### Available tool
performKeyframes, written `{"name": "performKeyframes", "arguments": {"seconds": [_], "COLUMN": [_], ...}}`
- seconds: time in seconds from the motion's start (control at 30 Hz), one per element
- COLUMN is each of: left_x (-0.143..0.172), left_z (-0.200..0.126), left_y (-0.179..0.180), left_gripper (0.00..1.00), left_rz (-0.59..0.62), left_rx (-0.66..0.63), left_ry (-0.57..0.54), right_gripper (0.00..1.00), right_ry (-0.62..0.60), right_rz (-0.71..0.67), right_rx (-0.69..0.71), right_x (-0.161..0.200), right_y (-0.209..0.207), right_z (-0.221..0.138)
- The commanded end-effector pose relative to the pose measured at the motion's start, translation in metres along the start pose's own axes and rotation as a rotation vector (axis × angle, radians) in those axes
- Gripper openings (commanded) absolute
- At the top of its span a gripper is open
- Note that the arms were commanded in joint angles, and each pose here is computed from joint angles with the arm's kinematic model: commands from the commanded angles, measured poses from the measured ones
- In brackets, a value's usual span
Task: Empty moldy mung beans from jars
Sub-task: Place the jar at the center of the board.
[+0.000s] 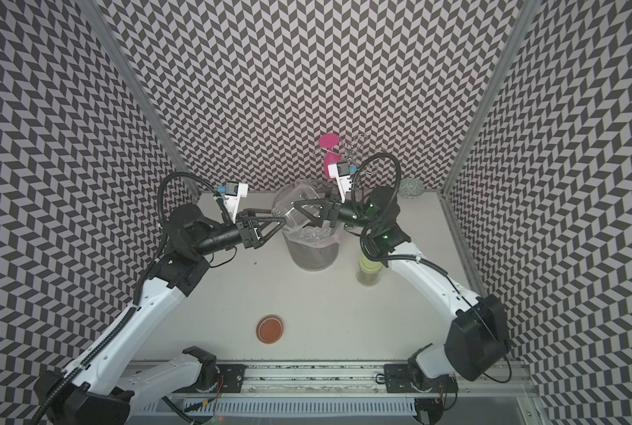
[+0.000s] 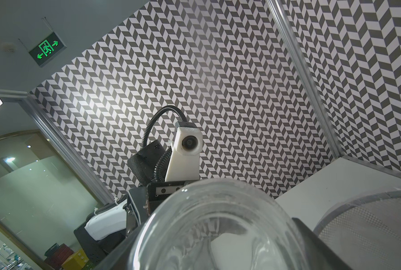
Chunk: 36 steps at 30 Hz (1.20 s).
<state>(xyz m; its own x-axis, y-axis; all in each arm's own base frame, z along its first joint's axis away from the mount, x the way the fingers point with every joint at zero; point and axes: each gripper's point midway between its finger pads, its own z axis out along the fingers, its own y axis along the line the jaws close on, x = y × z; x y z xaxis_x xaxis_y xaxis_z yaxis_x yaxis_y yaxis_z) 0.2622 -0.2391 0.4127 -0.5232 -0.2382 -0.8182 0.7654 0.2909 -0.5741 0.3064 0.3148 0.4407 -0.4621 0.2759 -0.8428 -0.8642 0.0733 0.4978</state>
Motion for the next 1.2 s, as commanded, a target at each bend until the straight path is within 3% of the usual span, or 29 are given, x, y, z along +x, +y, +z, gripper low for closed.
{"name": "performKeyframes", "arguments": {"seconds": [0.0, 0.5, 0.67, 1.17], "left_x": [0.000, -0.006, -0.005, -0.011], "left_z": [-0.002, 0.008, 0.016, 0.018], "left_y": [-0.020, -0.037, -0.038, -0.039], "left_gripper": [0.98, 0.99, 0.93, 0.36], "left_rz": [0.021, 0.030, 0.023, 0.034], "left_rx": [0.067, 0.206, 0.243, 0.249], "left_ry": [0.013, -0.004, 0.005, -0.028], "right_gripper": [0.67, 0.67, 0.67, 0.67], "right_ry": [-0.082, -0.073, -0.071, -0.062], "right_rz": [-0.083, -0.027, -0.019, 0.020], "right_rx": [-0.021, -0.063, -0.071, -0.089], "right_x": [-0.029, -0.016, -0.013, -0.004], "right_y": [0.010, 0.001, 0.001, -0.003], "right_z": [0.000, 0.006, 0.007, 0.011]}}
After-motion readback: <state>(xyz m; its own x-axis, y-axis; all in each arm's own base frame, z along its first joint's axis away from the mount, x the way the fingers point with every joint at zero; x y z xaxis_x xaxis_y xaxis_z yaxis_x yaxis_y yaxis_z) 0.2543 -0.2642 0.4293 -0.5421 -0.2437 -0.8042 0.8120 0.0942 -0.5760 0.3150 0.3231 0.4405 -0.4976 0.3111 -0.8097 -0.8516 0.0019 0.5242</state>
